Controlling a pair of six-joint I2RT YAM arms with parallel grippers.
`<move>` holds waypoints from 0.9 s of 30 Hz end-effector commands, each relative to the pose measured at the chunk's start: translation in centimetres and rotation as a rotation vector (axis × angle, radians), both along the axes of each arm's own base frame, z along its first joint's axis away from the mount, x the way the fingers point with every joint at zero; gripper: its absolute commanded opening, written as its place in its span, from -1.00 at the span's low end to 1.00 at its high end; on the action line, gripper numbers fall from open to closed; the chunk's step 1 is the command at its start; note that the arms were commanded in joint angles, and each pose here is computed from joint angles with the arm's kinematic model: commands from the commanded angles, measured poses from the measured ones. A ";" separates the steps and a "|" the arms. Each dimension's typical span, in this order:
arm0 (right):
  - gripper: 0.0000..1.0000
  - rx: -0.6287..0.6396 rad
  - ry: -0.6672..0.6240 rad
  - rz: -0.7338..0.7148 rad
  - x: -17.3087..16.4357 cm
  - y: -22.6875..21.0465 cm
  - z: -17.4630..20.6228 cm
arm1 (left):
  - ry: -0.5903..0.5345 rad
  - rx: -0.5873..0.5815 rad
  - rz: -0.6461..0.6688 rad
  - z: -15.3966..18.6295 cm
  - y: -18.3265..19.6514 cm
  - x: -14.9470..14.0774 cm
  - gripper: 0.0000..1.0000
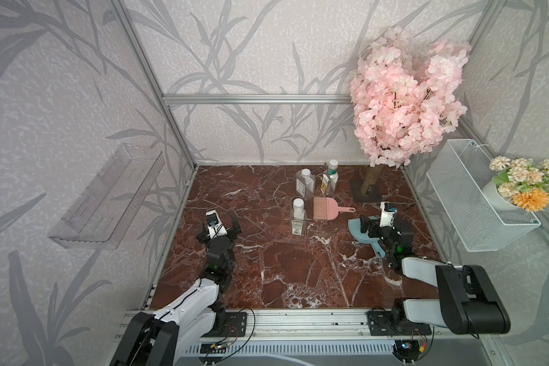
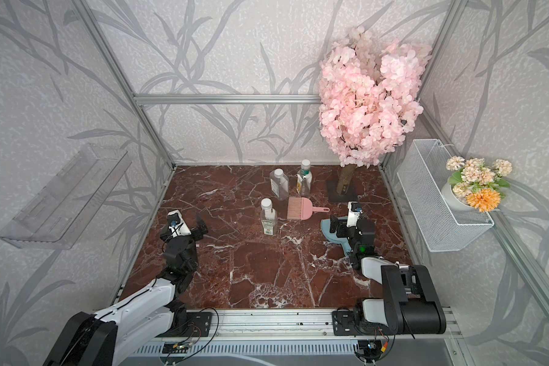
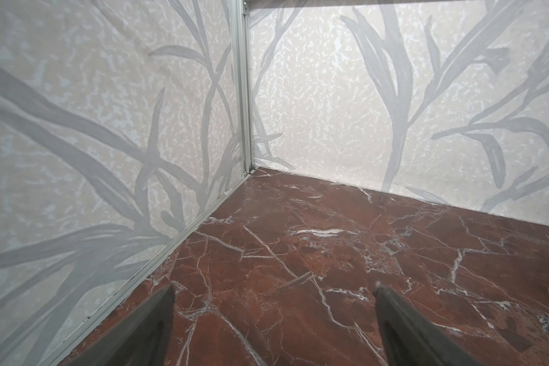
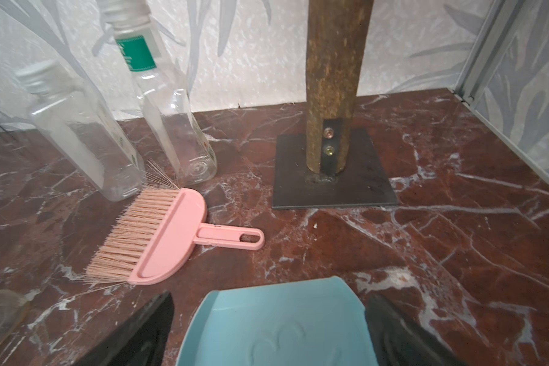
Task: Screw on the bottle caps
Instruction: Reset both arms
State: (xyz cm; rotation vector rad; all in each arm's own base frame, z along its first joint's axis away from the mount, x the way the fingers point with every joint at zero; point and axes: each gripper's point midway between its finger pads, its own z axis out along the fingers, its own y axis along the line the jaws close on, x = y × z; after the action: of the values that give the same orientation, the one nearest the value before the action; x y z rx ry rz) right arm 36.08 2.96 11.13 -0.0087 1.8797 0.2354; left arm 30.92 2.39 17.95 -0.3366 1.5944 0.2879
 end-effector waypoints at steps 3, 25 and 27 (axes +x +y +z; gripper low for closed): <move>0.98 0.017 -0.099 0.023 -0.1 0.4 1.8 | -0.023 0.005 -0.080 -0.2 -0.9 0.7 1.00; 0.98 -0.125 -0.121 -0.054 0.0 -1.5 1.8 | 0.019 0.001 -0.322 -2.5 -3.5 3.4 1.00; 0.98 -0.124 -0.136 -0.049 0.6 -1.6 1.3 | 0.019 0.001 -0.322 -2.5 -3.5 3.4 1.00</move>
State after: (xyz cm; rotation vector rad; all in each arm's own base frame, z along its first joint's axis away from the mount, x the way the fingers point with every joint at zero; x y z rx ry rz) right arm 36.05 1.82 12.08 -0.0372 1.8067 0.1254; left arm 34.09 -0.87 14.03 -0.0844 1.6866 0.0620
